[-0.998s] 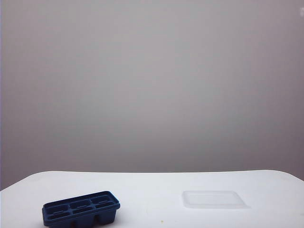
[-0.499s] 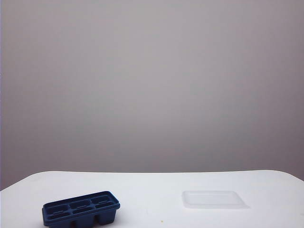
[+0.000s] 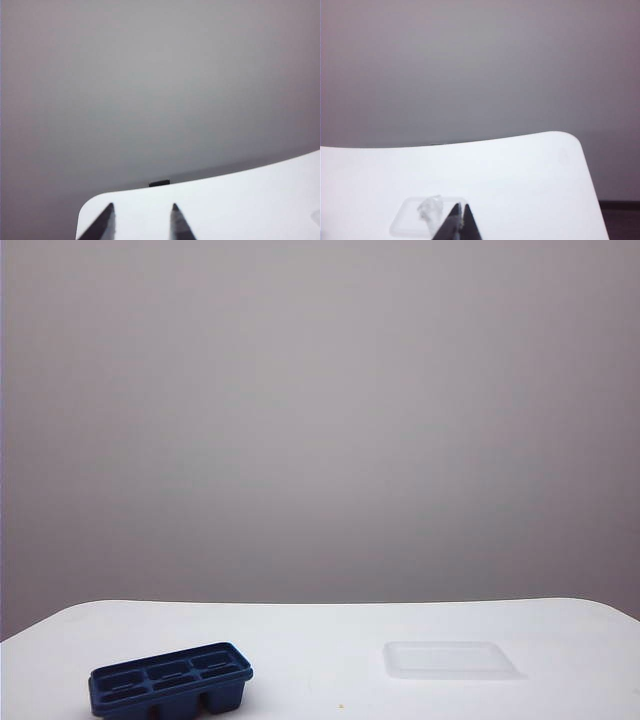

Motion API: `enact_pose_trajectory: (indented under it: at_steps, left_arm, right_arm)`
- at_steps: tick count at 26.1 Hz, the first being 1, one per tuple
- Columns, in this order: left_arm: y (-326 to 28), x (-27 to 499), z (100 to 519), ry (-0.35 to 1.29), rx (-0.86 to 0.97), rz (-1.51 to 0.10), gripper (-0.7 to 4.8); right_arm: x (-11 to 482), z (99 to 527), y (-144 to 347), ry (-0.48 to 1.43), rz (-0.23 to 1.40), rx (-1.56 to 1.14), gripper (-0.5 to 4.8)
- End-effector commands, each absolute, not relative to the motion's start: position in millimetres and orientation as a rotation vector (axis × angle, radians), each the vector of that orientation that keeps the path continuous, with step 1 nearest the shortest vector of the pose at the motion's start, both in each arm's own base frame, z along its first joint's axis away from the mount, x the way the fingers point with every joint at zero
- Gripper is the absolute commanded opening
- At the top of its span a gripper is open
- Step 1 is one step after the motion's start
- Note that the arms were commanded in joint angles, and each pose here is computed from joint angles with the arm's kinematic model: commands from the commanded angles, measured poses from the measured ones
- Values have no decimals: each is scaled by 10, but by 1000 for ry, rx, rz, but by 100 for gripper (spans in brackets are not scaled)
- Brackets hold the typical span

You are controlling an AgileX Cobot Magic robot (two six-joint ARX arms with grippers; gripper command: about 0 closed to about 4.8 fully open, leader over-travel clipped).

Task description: Pick up the ice cube tray, remove its lid, and then place both the tray and the lid back on the table.

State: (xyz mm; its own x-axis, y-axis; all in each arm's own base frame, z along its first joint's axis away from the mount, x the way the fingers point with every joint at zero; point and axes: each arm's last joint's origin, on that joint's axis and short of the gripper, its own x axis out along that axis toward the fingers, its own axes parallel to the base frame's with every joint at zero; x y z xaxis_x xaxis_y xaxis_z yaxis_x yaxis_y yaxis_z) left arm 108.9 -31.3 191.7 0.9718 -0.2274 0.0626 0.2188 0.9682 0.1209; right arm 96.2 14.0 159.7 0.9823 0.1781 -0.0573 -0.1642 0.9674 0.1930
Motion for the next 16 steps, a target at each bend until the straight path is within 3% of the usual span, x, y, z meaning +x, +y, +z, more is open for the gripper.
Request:
enact_pose_trajectory:
  at_steps: [1, 8, 12, 16]
  left_arm:
    - [-317, 1081, 1915, -67, 67, -250, 67]
    - [-264, 906, 1816, -99, 29, -249, 52]
    - [-257, 939, 1665, -21, 36, -241, 50]
    - [-183, 956, 1636, 7, 65, -192, -5]
  right_arm:
    - [962, 1547, 142, 109, 176, 166, -8]
    - [961, 1541, 142, 115, 176, 165, -8]
    - [961, 1509, 142, 148, 175, 147, -8]
    - [952, 1465, 140, 194, 175, 146, -7]
